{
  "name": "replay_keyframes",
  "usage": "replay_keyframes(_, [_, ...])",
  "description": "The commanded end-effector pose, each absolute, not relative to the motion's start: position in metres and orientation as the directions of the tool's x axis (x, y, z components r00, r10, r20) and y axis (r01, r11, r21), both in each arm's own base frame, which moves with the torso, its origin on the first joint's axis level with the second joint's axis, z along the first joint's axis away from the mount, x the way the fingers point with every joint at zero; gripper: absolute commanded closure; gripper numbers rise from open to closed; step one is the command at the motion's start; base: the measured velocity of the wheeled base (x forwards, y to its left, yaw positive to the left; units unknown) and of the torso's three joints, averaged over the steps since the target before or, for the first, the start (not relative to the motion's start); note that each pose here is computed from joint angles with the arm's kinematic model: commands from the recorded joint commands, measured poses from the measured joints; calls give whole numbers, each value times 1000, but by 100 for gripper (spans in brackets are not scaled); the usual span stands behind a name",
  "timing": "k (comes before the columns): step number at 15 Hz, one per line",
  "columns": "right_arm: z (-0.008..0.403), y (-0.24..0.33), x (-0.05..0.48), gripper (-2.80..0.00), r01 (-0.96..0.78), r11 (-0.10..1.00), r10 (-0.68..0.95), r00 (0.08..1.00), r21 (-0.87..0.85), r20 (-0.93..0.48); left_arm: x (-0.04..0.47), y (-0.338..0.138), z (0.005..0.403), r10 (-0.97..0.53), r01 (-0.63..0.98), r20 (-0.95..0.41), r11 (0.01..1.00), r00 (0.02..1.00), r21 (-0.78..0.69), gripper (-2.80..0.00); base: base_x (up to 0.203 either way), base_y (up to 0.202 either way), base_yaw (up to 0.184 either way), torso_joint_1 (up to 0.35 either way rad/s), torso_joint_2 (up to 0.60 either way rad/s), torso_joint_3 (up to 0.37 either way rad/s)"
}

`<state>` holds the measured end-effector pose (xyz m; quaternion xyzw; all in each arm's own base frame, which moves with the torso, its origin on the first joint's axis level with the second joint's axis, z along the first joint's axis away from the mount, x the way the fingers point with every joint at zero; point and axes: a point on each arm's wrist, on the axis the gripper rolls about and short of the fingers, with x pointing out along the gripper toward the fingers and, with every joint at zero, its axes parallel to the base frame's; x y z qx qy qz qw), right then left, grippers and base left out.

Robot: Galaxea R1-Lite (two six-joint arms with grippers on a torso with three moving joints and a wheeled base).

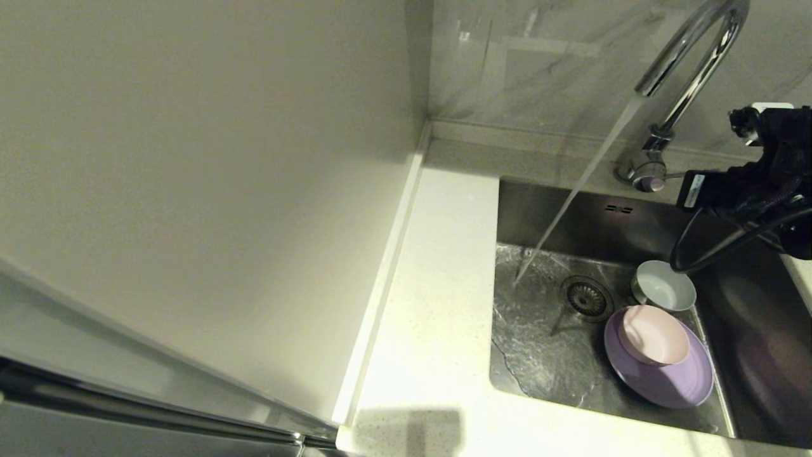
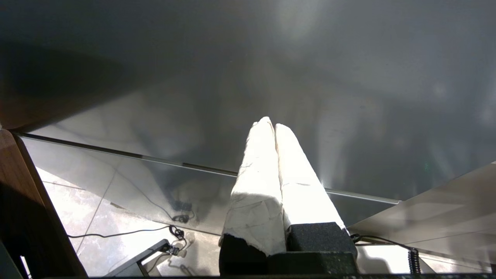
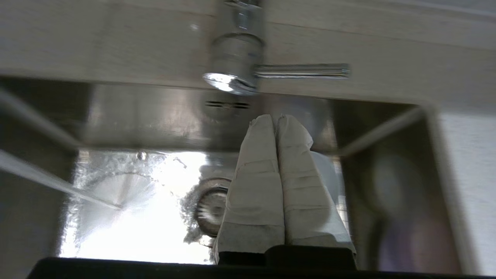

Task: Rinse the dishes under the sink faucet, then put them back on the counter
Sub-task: Turn off the faucet

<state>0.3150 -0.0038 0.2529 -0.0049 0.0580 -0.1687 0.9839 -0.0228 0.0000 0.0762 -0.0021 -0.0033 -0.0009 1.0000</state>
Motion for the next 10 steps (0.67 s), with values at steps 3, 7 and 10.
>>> replay_keyframes(3, [244,-8,325,0,342,938,-346,929,-47,-135,-23,0,75,-1,1,3,1000,1000,-5,0,0,0,0,0,0,0])
replay_keyframes(7, [238,-8,338,0,341,939,-344,928,-50,-145,-23,0,75,-2,2,5,1000,1000,-5,0,0,0,0,0,0,0])
replay_keyframes(10, [238,-8,348,0,343,938,-346,928,-47,-140,-23,0,75,-2,2,3,1000,1000,-5,0,0,0,0,0,0,0])
